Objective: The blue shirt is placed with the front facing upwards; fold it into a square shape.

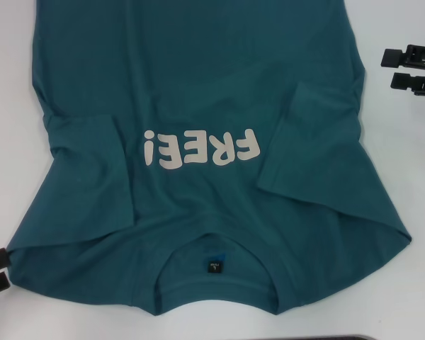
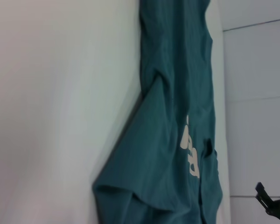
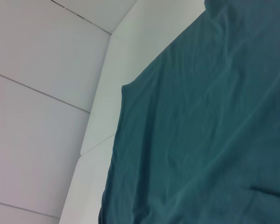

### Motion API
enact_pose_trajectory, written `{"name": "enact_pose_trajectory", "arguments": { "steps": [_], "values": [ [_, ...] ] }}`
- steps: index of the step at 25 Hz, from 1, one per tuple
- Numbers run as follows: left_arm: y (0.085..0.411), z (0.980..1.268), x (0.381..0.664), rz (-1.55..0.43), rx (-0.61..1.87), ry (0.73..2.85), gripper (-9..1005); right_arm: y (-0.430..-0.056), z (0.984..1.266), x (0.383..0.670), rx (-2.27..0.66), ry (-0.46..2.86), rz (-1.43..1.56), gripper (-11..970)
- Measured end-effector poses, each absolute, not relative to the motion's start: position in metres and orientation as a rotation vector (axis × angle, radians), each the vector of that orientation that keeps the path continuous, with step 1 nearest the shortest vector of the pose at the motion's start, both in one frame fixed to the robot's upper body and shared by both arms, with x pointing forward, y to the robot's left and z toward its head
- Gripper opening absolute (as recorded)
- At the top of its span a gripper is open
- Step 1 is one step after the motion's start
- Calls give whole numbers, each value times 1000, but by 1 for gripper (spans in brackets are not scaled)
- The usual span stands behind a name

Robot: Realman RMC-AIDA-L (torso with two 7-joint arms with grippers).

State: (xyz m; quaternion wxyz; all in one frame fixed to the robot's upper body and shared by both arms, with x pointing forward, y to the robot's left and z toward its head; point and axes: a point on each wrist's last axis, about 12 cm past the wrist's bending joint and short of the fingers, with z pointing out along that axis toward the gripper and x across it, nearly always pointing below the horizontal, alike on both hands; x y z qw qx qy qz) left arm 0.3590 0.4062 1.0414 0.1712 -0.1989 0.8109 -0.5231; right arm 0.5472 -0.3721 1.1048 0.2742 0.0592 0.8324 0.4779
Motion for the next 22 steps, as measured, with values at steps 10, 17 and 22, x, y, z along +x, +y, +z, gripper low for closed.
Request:
{"name": "enact_pose_trajectory", "arguments": {
  "steps": [10,17,22],
  "values": [
    [408,1037,360,-1469,-698,2321,749,-374,1104,545,167,2241,1282,829],
    [409,1036,361,-1472,-747,2322,750,-375,1103,544,175,2240,1281,829],
    [410,1037,362,-1468,-748,2322,750,-375,1103,544,176,2240,1281,829]
  ]
}}
